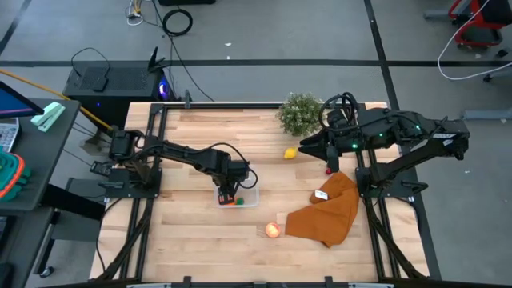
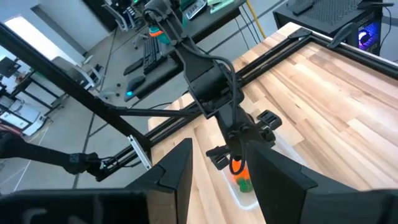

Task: Pick and placing Produce into tupperware
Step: Put the pink peach into the transparent bin

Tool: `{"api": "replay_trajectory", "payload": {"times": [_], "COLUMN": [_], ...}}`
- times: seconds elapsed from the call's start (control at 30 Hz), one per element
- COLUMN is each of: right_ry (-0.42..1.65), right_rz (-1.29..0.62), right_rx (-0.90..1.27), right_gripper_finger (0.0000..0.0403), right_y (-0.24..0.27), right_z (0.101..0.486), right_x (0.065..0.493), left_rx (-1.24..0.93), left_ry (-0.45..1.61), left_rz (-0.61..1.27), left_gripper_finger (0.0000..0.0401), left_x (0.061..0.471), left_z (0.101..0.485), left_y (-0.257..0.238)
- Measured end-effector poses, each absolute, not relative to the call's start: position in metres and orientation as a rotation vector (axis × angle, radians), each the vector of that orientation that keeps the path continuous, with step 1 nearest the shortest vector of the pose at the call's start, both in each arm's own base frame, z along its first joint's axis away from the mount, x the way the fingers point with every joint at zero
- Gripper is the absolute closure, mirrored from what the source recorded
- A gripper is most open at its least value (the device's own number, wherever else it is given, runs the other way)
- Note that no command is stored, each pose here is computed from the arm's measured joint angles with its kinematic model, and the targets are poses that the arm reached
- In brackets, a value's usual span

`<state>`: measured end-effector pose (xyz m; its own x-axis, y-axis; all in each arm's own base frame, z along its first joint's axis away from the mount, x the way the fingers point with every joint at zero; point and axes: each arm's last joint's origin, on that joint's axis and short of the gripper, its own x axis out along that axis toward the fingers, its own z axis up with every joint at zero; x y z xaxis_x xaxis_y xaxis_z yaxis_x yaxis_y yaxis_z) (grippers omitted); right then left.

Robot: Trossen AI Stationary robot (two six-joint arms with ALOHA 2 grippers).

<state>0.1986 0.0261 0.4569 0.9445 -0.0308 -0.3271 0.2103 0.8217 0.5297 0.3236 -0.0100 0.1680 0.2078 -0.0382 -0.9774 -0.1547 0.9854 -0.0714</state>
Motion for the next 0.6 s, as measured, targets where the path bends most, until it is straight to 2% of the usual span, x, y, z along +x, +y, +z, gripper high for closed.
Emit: {"api": "replay_trajectory", "payload": {"times": [0.6], "right_ry": [0.313], "right_rz": [-0.131], "right_rx": [0.592], "right_gripper_finger": [0.028], "right_y": [0.026], "right_z": [0.457], "right_x": [0.1985], "left_rx": [-0.173], "left_ry": [1.363], "left_rz": [0.061], "left_gripper_finger": [0.027], "left_x": [0.3235], "left_z": [0.168], "left_y": [-0.0136]}}
